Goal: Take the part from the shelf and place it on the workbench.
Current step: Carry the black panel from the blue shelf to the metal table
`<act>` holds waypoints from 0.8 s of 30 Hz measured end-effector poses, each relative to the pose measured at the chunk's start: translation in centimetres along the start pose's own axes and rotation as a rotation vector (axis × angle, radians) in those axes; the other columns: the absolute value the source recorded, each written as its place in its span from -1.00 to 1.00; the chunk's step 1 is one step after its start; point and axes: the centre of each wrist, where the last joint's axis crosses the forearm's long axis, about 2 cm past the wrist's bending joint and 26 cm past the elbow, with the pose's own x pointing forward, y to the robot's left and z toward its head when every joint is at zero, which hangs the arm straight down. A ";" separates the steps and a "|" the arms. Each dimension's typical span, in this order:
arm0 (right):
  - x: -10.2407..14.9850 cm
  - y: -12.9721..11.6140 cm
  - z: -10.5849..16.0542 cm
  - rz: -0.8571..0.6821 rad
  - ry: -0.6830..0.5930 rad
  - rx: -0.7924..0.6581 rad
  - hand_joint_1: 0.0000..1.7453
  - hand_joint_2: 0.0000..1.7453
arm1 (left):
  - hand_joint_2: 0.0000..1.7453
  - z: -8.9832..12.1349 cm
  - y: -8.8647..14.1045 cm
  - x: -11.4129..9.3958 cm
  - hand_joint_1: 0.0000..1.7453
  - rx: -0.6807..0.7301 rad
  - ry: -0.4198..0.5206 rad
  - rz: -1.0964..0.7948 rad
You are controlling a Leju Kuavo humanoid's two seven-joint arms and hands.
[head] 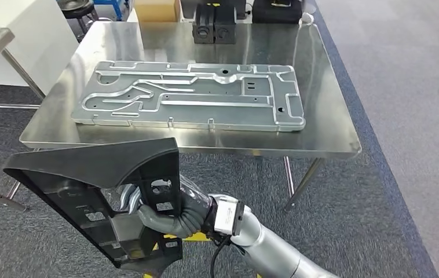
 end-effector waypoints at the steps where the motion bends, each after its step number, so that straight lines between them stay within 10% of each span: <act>1: 0.0 0.0 0.0 0.000 0.002 0.000 1.00 1.00 | -1.00 0.0 0.0 0.0 -1.00 -0.001 0.000 0.000; 24: 0.1 -0.8 0.0 0.004 -0.036 -0.068 1.00 1.00 | -1.00 0.1 0.5 0.0 -1.00 0.018 0.002 -0.005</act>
